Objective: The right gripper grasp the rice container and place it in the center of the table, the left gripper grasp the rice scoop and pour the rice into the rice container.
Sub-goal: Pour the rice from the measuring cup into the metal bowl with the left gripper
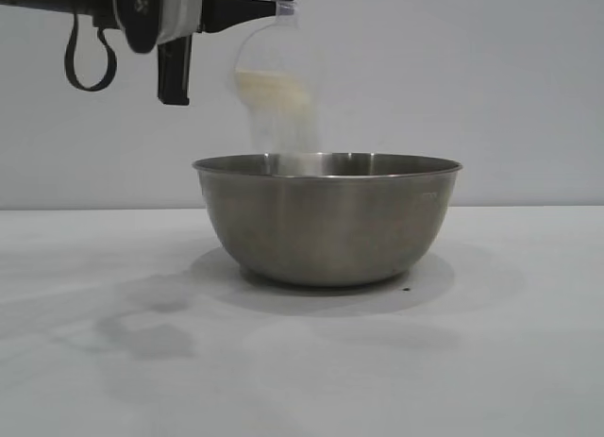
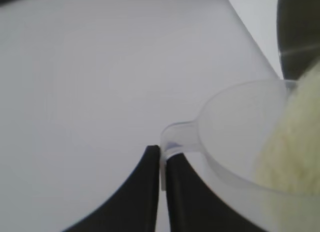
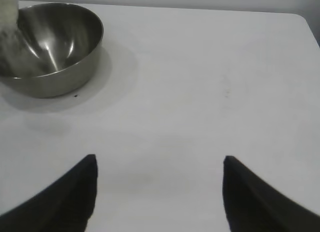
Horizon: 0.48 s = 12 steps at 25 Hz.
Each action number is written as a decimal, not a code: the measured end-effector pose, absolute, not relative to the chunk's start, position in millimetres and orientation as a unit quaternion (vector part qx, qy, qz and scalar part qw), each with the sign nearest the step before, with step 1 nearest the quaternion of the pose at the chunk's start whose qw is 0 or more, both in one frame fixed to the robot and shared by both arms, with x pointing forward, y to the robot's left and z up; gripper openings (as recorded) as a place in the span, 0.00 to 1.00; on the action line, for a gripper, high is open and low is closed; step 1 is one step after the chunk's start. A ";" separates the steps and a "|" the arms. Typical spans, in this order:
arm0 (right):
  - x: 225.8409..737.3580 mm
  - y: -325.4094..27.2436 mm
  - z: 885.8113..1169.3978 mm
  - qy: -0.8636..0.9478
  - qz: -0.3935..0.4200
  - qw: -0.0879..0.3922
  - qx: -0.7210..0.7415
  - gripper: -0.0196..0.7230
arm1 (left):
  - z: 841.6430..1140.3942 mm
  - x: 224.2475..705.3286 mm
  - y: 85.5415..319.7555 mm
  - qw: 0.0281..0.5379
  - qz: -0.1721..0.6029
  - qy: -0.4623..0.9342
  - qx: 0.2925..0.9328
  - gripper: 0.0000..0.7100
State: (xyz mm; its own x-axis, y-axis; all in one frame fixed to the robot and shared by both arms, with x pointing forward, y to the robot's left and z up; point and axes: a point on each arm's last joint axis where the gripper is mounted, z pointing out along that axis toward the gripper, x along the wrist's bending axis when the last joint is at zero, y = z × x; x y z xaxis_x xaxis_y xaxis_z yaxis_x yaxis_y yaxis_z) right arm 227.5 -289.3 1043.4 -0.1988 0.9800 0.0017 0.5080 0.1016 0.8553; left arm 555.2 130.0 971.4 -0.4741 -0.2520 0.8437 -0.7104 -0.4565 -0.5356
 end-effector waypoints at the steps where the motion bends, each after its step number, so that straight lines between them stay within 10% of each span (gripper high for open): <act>1: 227.5 -289.3 1043.4 0.674 0.381 0.310 0.552 0.63 | 971.4 555.2 130.0 0.156 0.703 -0.500 0.481 0.00; 12: 227.5 -289.3 1043.4 0.674 0.381 0.310 0.552 0.63 | 971.6 545.0 112.2 0.085 0.716 -0.569 0.396 0.00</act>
